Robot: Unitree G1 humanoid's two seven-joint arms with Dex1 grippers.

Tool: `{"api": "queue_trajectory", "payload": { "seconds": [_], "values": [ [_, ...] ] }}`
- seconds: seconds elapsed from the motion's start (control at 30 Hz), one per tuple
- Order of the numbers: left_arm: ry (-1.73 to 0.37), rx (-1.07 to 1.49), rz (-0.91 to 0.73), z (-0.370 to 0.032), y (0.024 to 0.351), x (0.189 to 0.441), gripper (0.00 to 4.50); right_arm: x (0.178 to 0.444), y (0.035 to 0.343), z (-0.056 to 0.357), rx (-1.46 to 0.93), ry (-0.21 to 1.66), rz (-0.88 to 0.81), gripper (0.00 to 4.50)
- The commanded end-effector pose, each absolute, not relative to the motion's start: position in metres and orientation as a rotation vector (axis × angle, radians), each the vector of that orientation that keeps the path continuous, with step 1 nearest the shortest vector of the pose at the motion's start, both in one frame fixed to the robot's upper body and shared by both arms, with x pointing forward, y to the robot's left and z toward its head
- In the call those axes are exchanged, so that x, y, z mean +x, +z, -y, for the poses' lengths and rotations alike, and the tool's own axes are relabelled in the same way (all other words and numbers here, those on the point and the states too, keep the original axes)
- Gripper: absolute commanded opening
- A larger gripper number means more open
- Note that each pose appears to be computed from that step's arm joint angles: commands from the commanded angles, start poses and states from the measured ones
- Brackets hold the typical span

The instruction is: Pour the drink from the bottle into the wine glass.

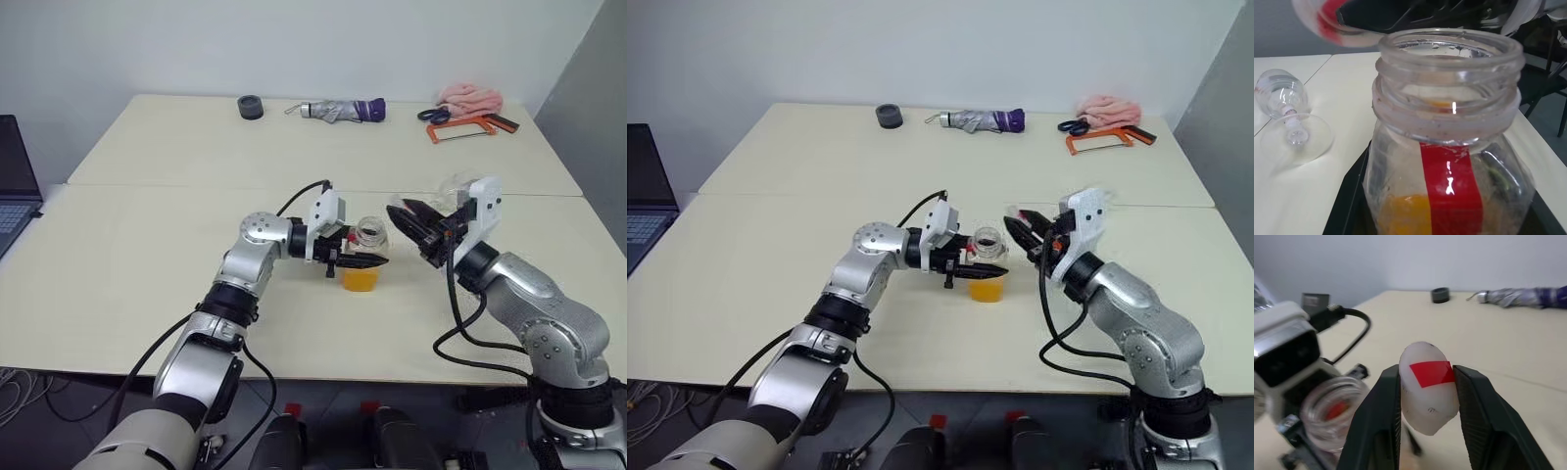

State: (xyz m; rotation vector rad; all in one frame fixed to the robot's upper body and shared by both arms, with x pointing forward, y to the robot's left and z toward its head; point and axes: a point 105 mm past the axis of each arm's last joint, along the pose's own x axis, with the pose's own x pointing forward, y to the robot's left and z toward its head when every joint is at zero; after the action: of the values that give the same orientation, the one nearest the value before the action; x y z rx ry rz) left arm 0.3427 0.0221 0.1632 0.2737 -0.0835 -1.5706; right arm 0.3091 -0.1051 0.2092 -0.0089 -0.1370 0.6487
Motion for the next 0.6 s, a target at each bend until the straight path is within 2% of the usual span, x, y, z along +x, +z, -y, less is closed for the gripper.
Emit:
{"api": "queue_trajectory", "payload": {
  "seconds": [0.03, 0.07, 0.1, 0.23, 0.37, 0.6],
  "values": [
    [-1.575, 0.251, 0.136, -0.023, 0.178, 0.340, 1.72, 0.293, 0.229, 0.100, -0.169, 0.692, 0.279, 0.58],
    [-1.575, 0.249, 0.133, -0.024, 0.178, 0.340, 1.72, 0.288, 0.228, 0.100, -0.215, 0.707, 0.287, 0.25],
    [-1.575, 0.248, 0.131, -0.025, 0.178, 0.340, 1.72, 0.284, 0.228, 0.100, -0.255, 0.719, 0.290, 0.20],
    [-1.575, 0.250, 0.125, -0.027, 0.178, 0.340, 1.72, 0.273, 0.215, 0.108, -0.361, 0.721, 0.247, 0.21],
    [-1.578, 0.252, 0.123, -0.027, 0.178, 0.341, 1.72, 0.273, 0.192, 0.132, -0.424, 0.631, 0.161, 0.21],
    [-1.635, 0.258, 0.118, -0.022, 0.178, 0.334, 1.72, 0.272, 0.132, 0.186, -0.770, 0.463, -0.053, 0.21]
  ]
}}
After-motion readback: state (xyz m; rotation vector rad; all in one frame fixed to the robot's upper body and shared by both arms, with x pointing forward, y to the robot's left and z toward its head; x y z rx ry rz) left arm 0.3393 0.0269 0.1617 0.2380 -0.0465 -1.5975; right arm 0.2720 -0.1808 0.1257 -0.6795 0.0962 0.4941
